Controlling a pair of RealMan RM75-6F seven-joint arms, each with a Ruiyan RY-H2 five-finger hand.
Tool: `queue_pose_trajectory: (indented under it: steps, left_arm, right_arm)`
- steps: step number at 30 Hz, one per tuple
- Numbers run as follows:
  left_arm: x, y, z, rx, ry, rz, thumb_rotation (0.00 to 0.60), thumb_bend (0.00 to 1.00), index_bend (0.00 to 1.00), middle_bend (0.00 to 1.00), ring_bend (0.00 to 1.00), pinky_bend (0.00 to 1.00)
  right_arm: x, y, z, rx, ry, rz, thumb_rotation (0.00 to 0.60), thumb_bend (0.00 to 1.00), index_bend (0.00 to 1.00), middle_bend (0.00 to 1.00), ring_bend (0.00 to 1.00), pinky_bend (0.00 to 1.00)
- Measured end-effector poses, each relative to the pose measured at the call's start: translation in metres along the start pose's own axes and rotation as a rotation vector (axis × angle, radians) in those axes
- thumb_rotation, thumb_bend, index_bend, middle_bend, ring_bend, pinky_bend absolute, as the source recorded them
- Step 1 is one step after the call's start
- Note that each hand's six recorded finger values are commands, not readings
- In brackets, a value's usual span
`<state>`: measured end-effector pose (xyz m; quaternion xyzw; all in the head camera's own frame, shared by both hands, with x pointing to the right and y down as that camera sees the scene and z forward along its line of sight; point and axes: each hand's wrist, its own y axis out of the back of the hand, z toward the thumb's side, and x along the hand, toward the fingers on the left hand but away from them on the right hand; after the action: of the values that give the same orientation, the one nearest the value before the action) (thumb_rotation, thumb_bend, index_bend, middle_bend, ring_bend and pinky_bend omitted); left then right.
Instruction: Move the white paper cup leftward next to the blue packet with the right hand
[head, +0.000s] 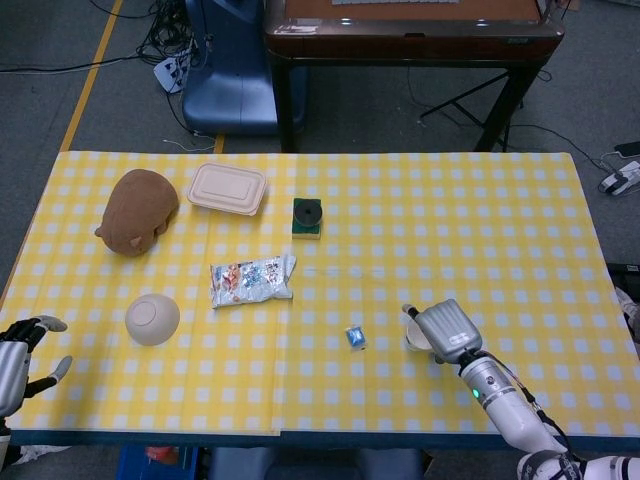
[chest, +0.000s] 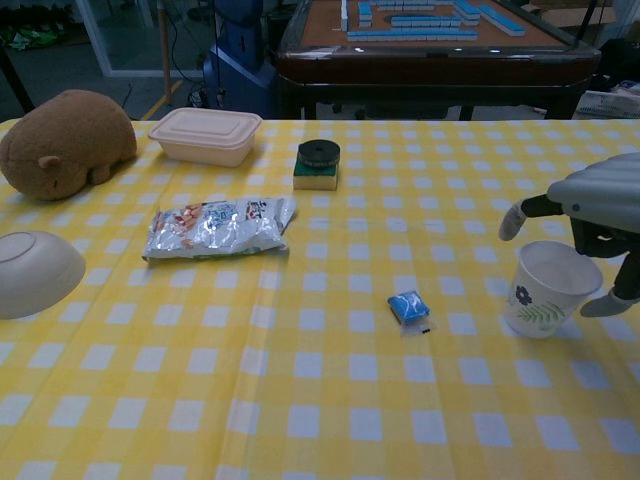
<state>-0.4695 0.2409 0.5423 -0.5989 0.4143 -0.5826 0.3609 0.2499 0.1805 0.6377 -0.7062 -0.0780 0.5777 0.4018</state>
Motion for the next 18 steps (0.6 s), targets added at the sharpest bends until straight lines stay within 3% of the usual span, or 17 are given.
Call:
queue_pose_trajectory:
  steps: [8,12,18]
  left_arm:
    - [0.0,0.0,-0.001,-0.002,0.0,-0.001,0.6,0.27,0.46,0.36,0.33,0.5]
    - [0.0,0.001,-0.001,-0.004,0.0,-0.002,0.6,0.27,0.46,0.36,0.33,0.5]
    - [0.0,0.0,-0.001,-0.002,-0.001,-0.007,0.6,0.27,0.46,0.36,0.33,0.5]
  right_arm:
    - [-0.008,0.0,0.002,-0.013,0.004,0.005,0.6,0.0,0.47,1.0,1.0,1.0]
    - [-0.009,0.001,-0.001,-0.054,0.0,-0.009,0.6,0.0,0.5,1.0,1.0,1.0]
    - [-0.006,0.004,-0.017,-0.205,-0.015,-0.064,0.6,0.0,0.52,1.0,1.0,1.0]
